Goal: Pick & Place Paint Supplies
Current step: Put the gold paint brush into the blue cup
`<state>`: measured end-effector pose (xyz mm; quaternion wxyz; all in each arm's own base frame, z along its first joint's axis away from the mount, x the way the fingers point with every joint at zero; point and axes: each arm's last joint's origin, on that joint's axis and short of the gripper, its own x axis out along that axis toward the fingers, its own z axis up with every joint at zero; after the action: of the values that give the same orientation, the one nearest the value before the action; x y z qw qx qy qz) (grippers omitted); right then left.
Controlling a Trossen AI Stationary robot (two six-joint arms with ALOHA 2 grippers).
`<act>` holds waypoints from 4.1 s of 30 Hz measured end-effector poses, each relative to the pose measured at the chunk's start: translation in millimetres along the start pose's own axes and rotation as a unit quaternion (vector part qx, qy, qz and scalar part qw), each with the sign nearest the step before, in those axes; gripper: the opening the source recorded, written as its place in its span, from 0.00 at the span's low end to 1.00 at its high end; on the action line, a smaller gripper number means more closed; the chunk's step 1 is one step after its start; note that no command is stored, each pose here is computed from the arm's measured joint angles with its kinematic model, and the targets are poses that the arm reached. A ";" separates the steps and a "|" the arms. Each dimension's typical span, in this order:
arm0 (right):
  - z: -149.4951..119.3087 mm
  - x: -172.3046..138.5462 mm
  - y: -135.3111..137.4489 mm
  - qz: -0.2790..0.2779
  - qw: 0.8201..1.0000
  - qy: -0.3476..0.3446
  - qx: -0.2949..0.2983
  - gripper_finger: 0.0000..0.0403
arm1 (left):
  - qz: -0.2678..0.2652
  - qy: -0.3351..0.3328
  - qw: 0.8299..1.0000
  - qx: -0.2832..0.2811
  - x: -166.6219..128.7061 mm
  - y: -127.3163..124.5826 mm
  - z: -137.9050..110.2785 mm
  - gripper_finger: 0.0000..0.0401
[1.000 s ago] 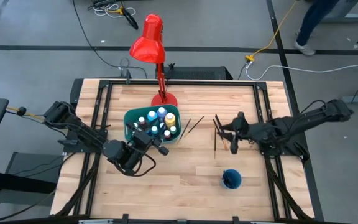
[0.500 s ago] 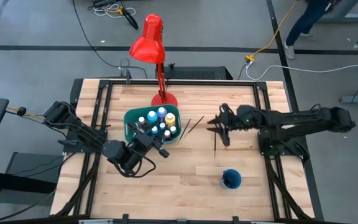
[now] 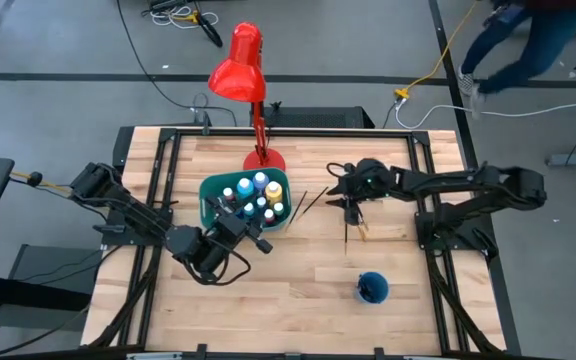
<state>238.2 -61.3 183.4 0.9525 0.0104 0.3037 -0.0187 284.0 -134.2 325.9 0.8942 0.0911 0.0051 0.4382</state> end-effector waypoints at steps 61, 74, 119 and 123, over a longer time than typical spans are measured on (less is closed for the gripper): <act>16.2 3.1 -3.1 -0.011 0.995 -0.089 -0.053 0.58 | -0.361 -0.002 0.931 0.055 38.8 -24.0 -43.8 0.39; 16.2 3.4 0.7 0.029 0.995 -0.091 -0.027 0.56 | -0.360 -0.004 0.931 0.060 39.4 -23.7 -43.8 0.39; -64.1 87.5 -48.7 0.026 0.999 0.007 -0.024 0.55 | -0.360 0.004 0.932 0.036 39.4 -23.7 -43.7 0.39; -66.7 89.0 -50.6 0.029 0.999 0.010 -0.041 0.55 | -0.360 0.004 0.932 0.037 39.3 -23.7 -43.8 0.39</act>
<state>270.0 -112.3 77.1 0.9493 -0.0196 0.3129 0.0216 322.9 -110.7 281.6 0.9880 0.1140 0.0577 0.0872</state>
